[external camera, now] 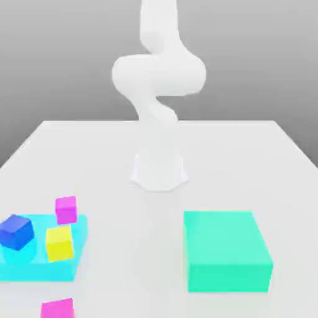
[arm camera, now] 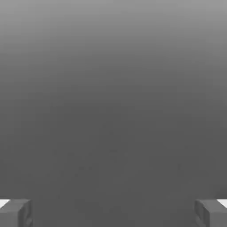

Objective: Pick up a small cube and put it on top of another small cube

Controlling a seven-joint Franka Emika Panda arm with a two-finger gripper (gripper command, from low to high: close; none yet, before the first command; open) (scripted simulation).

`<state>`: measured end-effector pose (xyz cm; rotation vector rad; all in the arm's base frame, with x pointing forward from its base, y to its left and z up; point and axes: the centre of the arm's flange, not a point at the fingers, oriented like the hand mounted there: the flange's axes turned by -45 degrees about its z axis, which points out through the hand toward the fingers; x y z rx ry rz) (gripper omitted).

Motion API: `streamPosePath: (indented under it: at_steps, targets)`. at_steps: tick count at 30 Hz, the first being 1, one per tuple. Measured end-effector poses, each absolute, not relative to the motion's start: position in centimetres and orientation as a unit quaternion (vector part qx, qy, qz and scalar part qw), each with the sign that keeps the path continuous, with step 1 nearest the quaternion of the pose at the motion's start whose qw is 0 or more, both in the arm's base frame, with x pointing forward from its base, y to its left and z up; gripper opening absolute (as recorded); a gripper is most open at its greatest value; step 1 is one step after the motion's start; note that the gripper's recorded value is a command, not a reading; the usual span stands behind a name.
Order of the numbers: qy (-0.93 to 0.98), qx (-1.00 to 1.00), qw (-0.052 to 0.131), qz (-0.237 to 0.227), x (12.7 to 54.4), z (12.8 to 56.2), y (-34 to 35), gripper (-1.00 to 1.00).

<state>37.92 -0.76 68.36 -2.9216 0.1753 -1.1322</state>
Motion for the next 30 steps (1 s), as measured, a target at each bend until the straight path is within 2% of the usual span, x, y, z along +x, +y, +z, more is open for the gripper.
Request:
streamPosePath:
  at_steps: [8,15,23,30]
  targets:
    - [0.216,-0.939,-0.001,-0.267,46.9,57.7,-4.7,0.0]
    - [0.35,-0.918,-0.003,-0.185,51.7,46.7,-9.2,0.0]
    - [0.499,-0.862,-0.002,-0.09,53.6,32.8,-14.5,0.0]
    - [0.61,-0.792,0.0,-0.009,52.4,20.5,-17.3,0.0]
